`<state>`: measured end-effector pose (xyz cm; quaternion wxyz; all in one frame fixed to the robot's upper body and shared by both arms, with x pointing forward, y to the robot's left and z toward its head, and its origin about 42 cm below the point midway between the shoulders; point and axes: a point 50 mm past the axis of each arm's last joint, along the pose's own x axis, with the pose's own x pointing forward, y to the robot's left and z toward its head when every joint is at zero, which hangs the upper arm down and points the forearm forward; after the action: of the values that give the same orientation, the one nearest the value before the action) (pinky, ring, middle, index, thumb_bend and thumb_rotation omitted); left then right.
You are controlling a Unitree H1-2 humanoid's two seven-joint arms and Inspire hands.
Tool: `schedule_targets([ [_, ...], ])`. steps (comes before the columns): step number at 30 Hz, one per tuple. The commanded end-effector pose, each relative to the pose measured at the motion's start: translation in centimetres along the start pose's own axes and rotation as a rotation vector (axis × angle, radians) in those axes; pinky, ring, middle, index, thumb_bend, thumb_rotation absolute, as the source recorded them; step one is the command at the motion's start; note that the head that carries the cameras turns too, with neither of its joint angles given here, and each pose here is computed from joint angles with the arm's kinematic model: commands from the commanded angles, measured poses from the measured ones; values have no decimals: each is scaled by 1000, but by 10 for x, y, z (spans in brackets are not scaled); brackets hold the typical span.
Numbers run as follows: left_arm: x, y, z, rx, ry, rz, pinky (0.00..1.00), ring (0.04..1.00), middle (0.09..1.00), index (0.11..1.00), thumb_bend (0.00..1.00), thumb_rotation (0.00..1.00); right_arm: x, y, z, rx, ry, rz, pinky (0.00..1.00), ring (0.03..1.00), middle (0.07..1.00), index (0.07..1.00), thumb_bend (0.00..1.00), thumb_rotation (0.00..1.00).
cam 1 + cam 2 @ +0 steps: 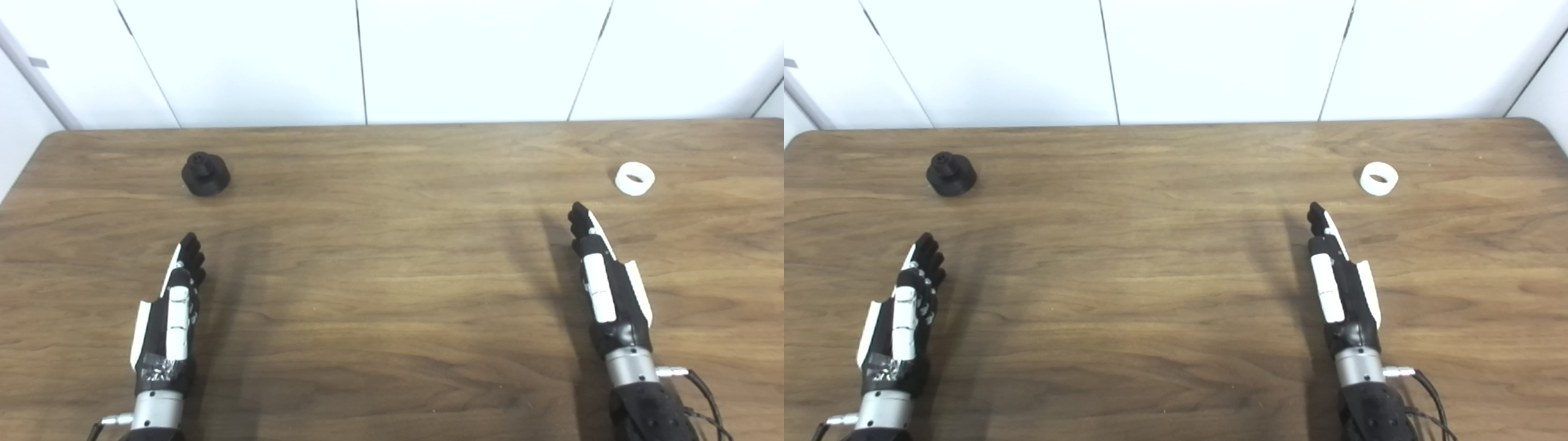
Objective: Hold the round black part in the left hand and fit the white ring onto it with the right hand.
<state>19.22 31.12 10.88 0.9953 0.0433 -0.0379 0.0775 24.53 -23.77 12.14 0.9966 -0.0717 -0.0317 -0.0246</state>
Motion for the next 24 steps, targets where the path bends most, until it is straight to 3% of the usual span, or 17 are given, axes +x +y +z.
schedule_targets([
  [1,-2,0,-1,13,8,-5,1000,1000,1000,995,488,1000,-3,-2,0,1,-12,4,1000,975,952,939,558,1000],
  [11,-7,-21,-12,-7,0,11,1000,1000,997,962,400,937,-6,-22,-10,23,-8,25,1000,991,964,960,526,1000],
  [14,-10,-28,-15,-5,10,4,1000,1000,991,952,422,857,-5,-26,-11,30,-7,32,1000,996,968,967,509,1000],
  [24,-11,-44,-20,12,10,-21,1000,1000,1000,968,478,864,-5,-34,-15,48,3,53,1000,1000,998,998,457,1000],
])
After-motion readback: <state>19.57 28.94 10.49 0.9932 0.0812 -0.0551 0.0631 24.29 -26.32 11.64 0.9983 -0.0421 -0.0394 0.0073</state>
